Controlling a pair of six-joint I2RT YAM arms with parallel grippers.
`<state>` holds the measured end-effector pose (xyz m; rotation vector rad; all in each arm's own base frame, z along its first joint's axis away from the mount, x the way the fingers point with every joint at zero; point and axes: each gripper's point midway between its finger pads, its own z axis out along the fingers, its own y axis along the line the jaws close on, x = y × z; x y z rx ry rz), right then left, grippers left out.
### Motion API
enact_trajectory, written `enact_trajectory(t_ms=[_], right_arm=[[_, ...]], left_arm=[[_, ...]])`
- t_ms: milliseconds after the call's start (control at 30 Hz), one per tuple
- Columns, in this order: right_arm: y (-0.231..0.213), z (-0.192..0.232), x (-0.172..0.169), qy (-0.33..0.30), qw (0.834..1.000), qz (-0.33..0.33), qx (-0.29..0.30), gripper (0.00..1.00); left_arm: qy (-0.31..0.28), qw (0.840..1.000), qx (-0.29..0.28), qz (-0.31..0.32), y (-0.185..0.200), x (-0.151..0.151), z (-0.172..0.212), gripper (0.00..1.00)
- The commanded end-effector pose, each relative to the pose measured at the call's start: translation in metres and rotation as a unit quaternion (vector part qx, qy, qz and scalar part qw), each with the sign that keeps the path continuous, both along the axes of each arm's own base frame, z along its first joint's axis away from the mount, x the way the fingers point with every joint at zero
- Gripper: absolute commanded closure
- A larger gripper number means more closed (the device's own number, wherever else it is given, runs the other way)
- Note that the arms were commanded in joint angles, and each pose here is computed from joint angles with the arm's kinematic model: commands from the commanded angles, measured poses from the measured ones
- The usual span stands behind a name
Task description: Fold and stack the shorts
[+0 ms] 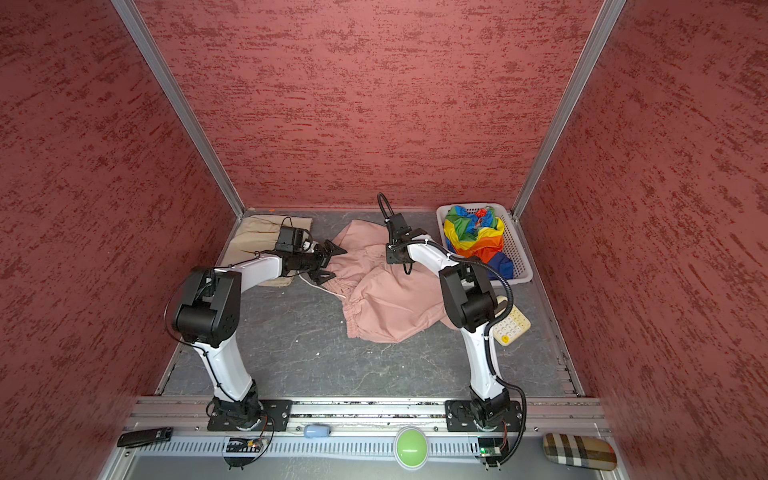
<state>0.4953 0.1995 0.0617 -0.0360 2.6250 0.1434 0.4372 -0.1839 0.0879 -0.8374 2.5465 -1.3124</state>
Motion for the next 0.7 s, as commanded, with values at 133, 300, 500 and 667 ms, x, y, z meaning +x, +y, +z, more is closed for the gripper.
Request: enact_trajectory(t_ms=[133, 300, 500, 667], right_arm=[[-0.068, 0.019, -0.003, -0.028, 0.998, -0.05, -0.03, 1.0], [-0.09, 0.033, -0.042, -0.033, 0.997, -0.059, -0.043, 1.0], [-0.117, 0.043, -0.097, -0.037, 0.995, -0.08, -0.056, 1.0], [-0.116, 0.063, -0.104, -0.054, 0.995, -0.079, -0.033, 0.93]], left_arm=[[-0.017, 0.994, 0.098, -0.035, 0.021, 0.004, -0.007, 0.01], [-0.022, 0.985, 0.159, -0.06, 0.036, 0.004, -0.004, 0.0], [-0.027, 0.947, 0.301, -0.107, 0.07, 0.001, 0.006, 0.01], [-0.013, 0.927, 0.354, -0.124, 0.085, 0.003, -0.007, 0.01]])
